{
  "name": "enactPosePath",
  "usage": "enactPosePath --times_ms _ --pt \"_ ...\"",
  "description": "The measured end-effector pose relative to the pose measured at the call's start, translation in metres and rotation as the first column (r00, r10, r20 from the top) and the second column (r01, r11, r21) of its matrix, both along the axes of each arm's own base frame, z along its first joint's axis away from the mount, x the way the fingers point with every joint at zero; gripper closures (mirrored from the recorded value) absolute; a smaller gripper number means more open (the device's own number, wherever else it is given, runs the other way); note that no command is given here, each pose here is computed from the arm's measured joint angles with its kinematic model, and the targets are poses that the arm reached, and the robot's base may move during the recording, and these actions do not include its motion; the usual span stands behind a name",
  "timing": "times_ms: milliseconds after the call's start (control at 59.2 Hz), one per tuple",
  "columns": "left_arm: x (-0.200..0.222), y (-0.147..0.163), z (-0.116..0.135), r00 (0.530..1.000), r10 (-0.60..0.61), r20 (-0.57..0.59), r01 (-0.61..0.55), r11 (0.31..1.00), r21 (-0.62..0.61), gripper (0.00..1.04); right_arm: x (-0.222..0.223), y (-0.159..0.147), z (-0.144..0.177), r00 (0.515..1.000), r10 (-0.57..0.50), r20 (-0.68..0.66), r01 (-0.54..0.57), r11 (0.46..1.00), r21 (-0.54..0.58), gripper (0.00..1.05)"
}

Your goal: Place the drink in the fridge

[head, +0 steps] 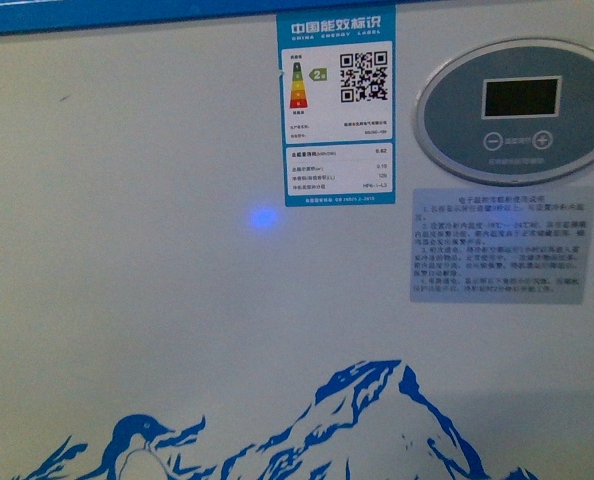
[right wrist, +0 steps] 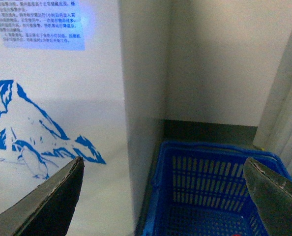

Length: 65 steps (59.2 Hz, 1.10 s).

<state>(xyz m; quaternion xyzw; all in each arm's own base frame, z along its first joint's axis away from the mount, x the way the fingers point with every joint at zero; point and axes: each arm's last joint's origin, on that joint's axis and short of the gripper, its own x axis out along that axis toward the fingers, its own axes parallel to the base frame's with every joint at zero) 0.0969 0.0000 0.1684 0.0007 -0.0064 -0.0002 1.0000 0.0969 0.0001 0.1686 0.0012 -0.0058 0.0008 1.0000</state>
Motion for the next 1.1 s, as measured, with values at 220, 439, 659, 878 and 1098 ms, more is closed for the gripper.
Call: enactPosePath --times_ms 220,439,659,878,1098 --pt "0.000 0.000 0.000 1.000 0.000 0.000 0.000 1.000 0.000 0.08 0.001 0.000 -0.002 0.997 -0.053 -0.050 0.055 0.998 0.026 0.07" --pt "0.000 0.000 0.000 1.000 0.000 0.000 0.000 1.000 0.000 0.08 0.010 -0.016 -0.011 0.740 -0.468 -0.483 0.511 0.858 -0.048 0.07" --pt "0.000 0.000 0.000 1.000 0.000 0.000 0.000 1.000 0.000 0.08 0.044 -0.051 -0.022 0.651 -0.467 -0.598 0.566 0.824 -0.027 0.07" --pt "0.000 0.000 0.000 1.000 0.000 0.000 0.000 1.000 0.000 0.08 0.130 -0.113 -0.080 0.527 -0.492 -0.694 0.552 0.818 -0.161 0.07" --pt "0.000 0.000 0.000 1.000 0.000 0.000 0.000 1.000 0.000 0.08 0.188 -0.126 -0.159 0.428 -0.459 -0.778 0.473 0.848 -0.241 0.07"
